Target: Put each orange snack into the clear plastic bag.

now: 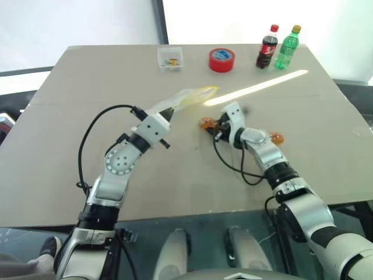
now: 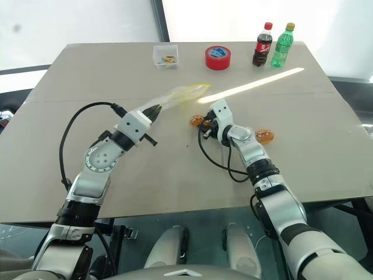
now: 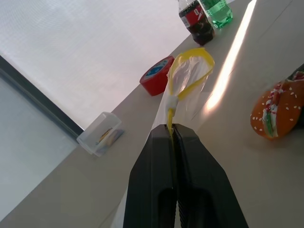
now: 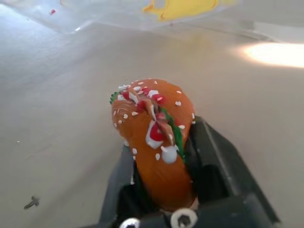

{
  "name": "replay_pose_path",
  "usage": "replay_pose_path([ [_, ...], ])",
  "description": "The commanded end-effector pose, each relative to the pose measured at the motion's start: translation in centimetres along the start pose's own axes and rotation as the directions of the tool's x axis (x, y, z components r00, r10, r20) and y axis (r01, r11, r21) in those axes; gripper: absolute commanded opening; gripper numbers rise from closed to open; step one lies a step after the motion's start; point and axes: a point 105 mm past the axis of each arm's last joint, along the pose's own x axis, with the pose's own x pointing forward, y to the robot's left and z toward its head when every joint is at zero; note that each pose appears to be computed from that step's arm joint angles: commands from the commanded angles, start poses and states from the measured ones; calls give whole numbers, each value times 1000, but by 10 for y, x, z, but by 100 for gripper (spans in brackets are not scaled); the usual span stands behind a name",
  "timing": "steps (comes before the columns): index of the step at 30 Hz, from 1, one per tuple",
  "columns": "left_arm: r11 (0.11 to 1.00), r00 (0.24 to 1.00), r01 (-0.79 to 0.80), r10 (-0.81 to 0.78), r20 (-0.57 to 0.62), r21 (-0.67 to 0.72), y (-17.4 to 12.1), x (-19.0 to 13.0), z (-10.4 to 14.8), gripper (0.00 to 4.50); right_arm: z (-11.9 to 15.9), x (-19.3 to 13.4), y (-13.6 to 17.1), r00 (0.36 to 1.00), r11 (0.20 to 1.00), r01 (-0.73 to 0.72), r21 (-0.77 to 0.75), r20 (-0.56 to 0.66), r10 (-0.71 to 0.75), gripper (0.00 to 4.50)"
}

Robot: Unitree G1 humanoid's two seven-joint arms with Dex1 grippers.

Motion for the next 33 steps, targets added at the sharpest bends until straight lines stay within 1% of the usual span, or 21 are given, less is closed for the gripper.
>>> replay_pose_path([
  [1,999,999,-13,11,51,29,5,0,15,0,27,-12,-4,996,1000,5,-20,89,-3,46],
  [6,999,998,2,-4,60,36,2,3,17,0,51,-33,-16,990,999,43,13,133,-44,46],
  [9,999,998,20,-22,65,35,-4,4,17,0,66,-39,-25,985,996,65,64,157,-75,46],
  [11,999,997,31,-34,69,36,-8,5,16,0,70,-39,-31,983,992,81,94,157,-95,46],
  [17,998,994,55,-57,89,33,-16,8,19,0,71,-33,-41,983,989,113,98,135,-125,46],
  [26,999,994,54,-54,97,5,-20,6,20,0,47,-13,-26,996,997,75,10,52,-75,46],
  [29,998,992,69,-68,105,2,-25,6,21,0,48,-11,-24,996,996,77,-50,50,-74,46],
  [33,990,981,141,-142,130,17,-39,5,25,0,57,-10,-20,996,993,62,-103,74,-55,46],
])
